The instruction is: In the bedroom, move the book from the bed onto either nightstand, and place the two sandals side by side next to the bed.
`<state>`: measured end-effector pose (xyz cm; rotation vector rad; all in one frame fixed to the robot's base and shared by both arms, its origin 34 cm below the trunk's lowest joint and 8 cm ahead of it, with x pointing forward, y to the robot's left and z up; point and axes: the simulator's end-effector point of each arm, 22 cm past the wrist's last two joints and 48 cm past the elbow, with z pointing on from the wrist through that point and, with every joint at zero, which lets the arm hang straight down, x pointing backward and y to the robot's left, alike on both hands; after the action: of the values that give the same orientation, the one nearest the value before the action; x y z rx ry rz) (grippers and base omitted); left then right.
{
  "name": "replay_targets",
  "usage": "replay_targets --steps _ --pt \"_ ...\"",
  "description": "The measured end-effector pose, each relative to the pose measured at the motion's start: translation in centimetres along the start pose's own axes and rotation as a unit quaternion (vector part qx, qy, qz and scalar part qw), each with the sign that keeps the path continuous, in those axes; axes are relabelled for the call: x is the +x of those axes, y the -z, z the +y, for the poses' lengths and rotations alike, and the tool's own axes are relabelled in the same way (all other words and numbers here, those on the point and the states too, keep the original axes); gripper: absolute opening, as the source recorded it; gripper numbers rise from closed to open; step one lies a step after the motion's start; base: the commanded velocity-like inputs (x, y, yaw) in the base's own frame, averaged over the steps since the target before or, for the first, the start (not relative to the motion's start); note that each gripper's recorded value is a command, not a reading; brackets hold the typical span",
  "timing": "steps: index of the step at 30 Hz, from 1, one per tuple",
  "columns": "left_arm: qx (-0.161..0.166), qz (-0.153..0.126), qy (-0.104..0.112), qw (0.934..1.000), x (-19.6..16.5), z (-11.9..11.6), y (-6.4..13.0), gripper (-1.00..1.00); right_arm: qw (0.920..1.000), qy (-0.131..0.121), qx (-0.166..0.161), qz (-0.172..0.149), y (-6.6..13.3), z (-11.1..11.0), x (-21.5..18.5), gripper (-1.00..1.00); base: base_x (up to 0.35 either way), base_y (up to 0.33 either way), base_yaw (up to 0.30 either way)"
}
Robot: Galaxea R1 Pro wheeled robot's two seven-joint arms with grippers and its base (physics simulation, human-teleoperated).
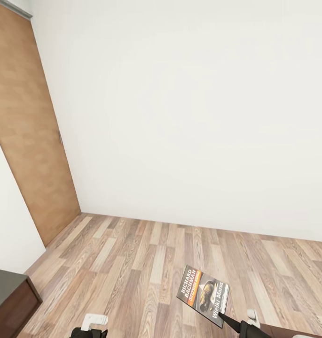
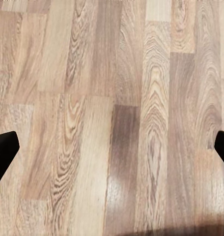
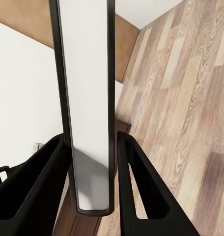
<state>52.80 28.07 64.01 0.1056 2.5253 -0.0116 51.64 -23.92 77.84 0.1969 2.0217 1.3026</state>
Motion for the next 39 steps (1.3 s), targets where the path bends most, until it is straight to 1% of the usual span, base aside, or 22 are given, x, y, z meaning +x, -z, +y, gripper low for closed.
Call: replay_targets --steps 12,18,20,22,24,25,26,27,28,29,31,33,39 --pt "0.0 -0.006 0.0 1.0 -0.6 0.0 0.2 1.0 1.0 0.005 -0.003 -0.003 0.0 0.4 -0.4 -1.0 0.0 0.0 0.0" --pt "0.013 -0.007 0.002 0.9999 -0.6 -2.1 0.1 1.0 1.0 0.005 -0.002 -0.003 0.0 0.3 -0.4 -1.0 0.0 0.0 0.0" --pt "0.02 -0.005 0.002 0.9998 -0.4 -3.1 0.1 1.0 0.9999 0.005 0.016 -0.003 -0.1 -0.4 -0.3 -1.0 0.0 0.0 0.0" --pt "0.028 -0.004 0.004 0.9996 -0.2 -4.4 0.1 1.0 0.9968 0.002 0.08 0.0 -0.1 -3.2 0.1 -1.0 0.0 0.0 0.0" --pt "0.034 -0.001 0.006 0.9994 0.2 -5.3 0.1 1.0 0.9901 -0.002 0.14 0.005 0.5 -5.8 1.1 -1.0 0.0 0.0 0.0" --pt "0.036 0.006 0.007 0.9993 1.2 -5.6 0.3 1.0 0.9869 -0.001 0.16 0.014 1.0 -6.7 2.0 -1.0 0.0 0.0 0.0" --pt "0.037 0.011 0.008 0.9992 2.0 -5.8 0.4 1.0 0.9854 0.001 0.169 0.024 1.2 -7.1 2.8 -1.0 0.0 0.0 0.0" --pt "0.039 0.031 0.009 0.9987 5.2 -6.2 0.9 1.0 0.9817 -0.005 0.187 0.035 1.9 -7.9 4.3 -1.0 0.0 0.0 0.0" --pt "0.04 0.039 0.009 0.9984 6.5 -6.3 1.2 1.0 0.9796 0.004 0.191 0.063 2.2 -8.1 5.8 -1.0 0.0 0.0 0.0" --pt "0.041 0.049 0.009 0.9979 8.1 -6.5 1.5 1.0 0.9781 0.002 0.197 0.069 2.5 -8.4 6.5 -1.0 0.0 0.0 0.0" --pt "0.042 0.058 0.01 0.9974 9.6 -6.7 1.9 1.0 0.9769 -0.001 0.202 0.071 2.7 -8.6 7.0 -1.0 0.0 0.0 0.0" --pt "0.042 0.064 0.011 0.997 10.6 -6.8 2.2 1.0 0.9754 0.001 0.205 0.082 2.9 -8.7 7.8 -1.0 0.0 0.0 0.0" --pt "0.04 0.064 0.014 0.997 11.1 -6.5 2.3 1.0 0.975 -0.001 0.207 0.082 3.0 -8.7 7.9 -1.0 0.055 0.0 0.0"
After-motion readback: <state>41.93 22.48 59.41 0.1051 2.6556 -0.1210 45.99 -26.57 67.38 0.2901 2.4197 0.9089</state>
